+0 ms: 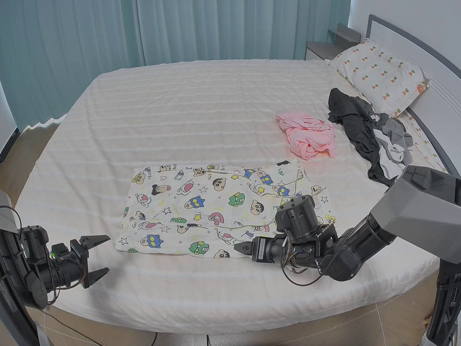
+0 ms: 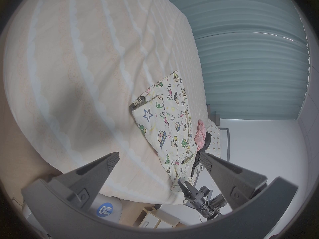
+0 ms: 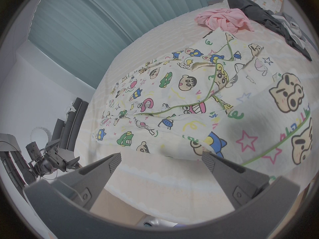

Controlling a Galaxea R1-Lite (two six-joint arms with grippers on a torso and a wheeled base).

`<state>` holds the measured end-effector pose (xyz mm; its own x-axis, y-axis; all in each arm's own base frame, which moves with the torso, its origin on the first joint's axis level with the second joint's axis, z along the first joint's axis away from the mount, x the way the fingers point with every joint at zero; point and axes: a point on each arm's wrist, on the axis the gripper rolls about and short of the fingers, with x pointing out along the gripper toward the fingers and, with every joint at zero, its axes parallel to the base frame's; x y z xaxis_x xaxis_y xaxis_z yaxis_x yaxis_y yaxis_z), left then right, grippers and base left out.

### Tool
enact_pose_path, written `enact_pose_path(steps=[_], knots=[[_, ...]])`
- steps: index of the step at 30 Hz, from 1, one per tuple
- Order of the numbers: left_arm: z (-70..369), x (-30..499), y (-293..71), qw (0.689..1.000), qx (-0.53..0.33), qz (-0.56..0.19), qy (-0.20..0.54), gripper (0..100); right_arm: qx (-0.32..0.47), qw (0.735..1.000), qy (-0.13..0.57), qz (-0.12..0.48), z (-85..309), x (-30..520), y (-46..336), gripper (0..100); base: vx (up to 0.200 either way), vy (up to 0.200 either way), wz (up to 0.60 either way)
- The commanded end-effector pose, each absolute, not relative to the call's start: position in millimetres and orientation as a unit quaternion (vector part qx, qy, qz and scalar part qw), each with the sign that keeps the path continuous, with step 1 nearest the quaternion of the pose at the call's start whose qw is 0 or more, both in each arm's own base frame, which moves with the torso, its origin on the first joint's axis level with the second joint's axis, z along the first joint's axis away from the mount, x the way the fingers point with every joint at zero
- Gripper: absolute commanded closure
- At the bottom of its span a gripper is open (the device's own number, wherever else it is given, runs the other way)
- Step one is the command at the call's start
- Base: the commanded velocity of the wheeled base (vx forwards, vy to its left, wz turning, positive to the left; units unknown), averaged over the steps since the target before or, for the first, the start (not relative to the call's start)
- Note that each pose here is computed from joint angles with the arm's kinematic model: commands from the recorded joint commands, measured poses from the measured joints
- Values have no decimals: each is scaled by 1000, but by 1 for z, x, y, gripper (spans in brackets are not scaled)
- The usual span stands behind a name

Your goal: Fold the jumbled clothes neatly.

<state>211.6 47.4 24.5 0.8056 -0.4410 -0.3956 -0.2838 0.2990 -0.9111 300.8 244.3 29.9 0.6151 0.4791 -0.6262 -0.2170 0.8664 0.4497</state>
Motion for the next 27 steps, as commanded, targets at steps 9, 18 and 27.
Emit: enact_pose_path(steps=[9,18,27], knots=[[21,213,44,747,-586,-45,313,0,177,887,375,204,9,314,251,0,0,0,0],[19,215,42,753,-580,-39,307,0,177,889,372,199,1,323,256,0,0,0,0],[19,214,41,753,-580,-38,307,0,179,892,364,202,18,314,250,0,0,0,0]])
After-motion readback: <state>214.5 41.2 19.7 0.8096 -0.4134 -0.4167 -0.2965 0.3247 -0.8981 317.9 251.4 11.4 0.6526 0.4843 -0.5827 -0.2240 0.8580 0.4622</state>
